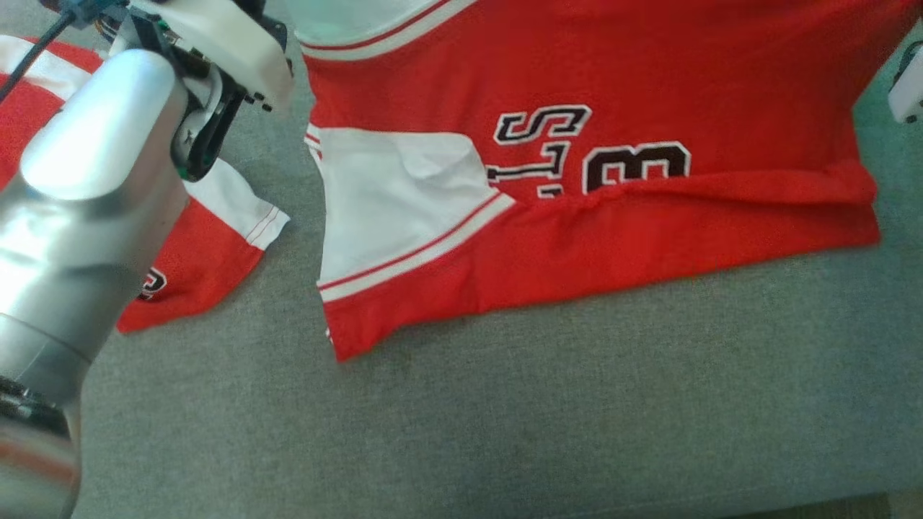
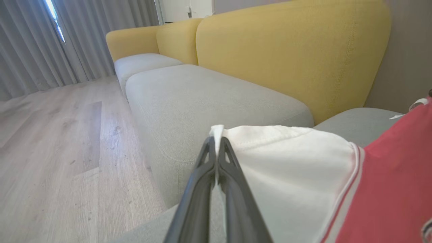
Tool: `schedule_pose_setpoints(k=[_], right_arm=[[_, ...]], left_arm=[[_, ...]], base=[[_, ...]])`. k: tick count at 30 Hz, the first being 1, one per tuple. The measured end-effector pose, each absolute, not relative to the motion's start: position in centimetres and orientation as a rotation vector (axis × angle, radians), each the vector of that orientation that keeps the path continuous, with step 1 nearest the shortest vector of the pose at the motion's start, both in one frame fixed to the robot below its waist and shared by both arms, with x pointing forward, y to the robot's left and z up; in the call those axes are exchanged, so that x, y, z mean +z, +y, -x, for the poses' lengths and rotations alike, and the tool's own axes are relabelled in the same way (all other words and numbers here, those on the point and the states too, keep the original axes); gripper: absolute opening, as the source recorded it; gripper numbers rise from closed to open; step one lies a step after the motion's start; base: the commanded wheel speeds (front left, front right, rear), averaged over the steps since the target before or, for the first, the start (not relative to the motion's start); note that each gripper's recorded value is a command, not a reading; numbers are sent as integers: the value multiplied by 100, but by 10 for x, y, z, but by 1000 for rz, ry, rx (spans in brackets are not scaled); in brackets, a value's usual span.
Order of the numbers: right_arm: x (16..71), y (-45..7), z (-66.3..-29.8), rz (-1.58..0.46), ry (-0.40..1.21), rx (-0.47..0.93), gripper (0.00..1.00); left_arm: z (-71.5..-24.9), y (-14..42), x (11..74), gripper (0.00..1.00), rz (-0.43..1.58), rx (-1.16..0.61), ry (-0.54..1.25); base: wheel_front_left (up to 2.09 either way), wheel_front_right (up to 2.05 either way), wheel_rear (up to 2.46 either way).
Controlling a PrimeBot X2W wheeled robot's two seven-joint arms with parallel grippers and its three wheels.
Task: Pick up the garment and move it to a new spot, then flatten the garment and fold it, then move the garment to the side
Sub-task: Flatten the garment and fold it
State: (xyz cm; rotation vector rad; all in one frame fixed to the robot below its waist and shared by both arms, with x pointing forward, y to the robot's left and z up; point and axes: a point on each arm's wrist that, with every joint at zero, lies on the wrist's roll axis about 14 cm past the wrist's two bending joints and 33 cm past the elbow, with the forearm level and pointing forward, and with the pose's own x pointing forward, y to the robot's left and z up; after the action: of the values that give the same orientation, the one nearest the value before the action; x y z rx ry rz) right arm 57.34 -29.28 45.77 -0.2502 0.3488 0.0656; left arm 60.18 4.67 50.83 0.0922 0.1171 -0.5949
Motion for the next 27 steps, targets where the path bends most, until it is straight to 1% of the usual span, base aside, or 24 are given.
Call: schedule_pose_setpoints(k=[6, 10, 13, 14, 18, 24, 27], right_arm=[[469, -285, -568, 197, 316, 75, 0], [462, -284, -549, 158, 345, 79, 0], [455, -283, -531, 132, 387, 89, 0], [452, -282, -519, 122, 416, 98, 0], [447, -285, -497, 108, 490, 107, 0], [434, -288, -466, 113, 607, 131, 0], [426, -286, -452, 127, 672, 156, 0]], left_arm=[[-593, 49, 515, 0, -113, -610, 113], [-572, 49, 511, 0, -128, -650, 144], [-548, 53, 501, 0, -113, -674, 208], [-530, 56, 494, 0, -107, -691, 265], [-486, 56, 478, 0, -102, -757, 386], [-428, 63, 456, 0, -122, -807, 534], [-405, 69, 446, 0, -176, -834, 601]], base=[[0, 0, 0], [0, 0, 0], [0, 0, 0], [0, 0, 0], [0, 0, 0], [0, 0, 0], [0, 0, 0]])
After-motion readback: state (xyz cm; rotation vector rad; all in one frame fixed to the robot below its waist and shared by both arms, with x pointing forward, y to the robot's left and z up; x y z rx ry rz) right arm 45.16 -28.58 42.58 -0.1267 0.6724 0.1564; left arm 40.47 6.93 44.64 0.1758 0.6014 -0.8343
